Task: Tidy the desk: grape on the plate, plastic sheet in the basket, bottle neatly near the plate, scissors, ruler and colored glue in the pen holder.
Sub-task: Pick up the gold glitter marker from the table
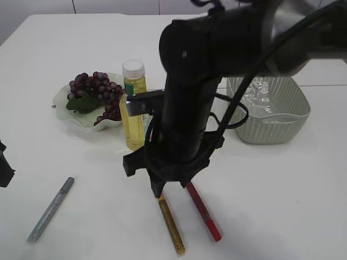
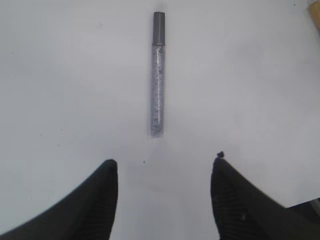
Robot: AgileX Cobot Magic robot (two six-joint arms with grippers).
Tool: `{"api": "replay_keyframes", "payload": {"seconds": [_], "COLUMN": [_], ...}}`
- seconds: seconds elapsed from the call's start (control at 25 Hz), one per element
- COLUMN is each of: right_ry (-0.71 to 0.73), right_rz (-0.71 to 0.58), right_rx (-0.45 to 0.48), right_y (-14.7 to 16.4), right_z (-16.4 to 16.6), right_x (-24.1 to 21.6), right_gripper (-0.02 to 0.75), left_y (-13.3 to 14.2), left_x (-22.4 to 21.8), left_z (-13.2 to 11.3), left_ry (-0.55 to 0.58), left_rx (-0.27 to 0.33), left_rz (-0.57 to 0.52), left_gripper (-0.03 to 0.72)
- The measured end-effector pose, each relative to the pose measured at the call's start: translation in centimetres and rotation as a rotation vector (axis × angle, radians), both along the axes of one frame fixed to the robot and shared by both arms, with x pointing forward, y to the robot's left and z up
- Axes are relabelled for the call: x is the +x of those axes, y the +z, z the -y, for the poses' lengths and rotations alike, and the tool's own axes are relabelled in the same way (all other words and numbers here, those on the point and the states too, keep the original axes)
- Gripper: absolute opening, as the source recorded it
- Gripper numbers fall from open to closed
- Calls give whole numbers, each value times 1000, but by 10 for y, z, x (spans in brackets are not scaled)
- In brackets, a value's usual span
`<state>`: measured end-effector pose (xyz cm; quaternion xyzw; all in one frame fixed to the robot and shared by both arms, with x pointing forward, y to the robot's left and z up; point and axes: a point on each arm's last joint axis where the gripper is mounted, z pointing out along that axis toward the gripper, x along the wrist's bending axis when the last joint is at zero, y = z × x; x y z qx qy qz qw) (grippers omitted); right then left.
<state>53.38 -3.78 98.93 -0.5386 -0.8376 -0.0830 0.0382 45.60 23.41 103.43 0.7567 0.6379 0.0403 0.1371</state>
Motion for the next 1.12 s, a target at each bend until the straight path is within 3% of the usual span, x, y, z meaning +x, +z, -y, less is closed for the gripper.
{"api": "replay_keyframes", "payload": {"seconds": [0.36,1.12], "right_ry": [-49,-144], "right_rz": [-75,-63], "right_rx": [-61,-56], "right_y": [-55,-87], "right_z": [-13,-19], "right_x": [6,15], "right_gripper": [385,349], "left_y": [0,1], "left_x": [0,2], "left_z": [1,2], "left_ry": [3,8], "left_rx": [-7,-20], "left_rz": [2,24], "left_gripper": [433,433]}}
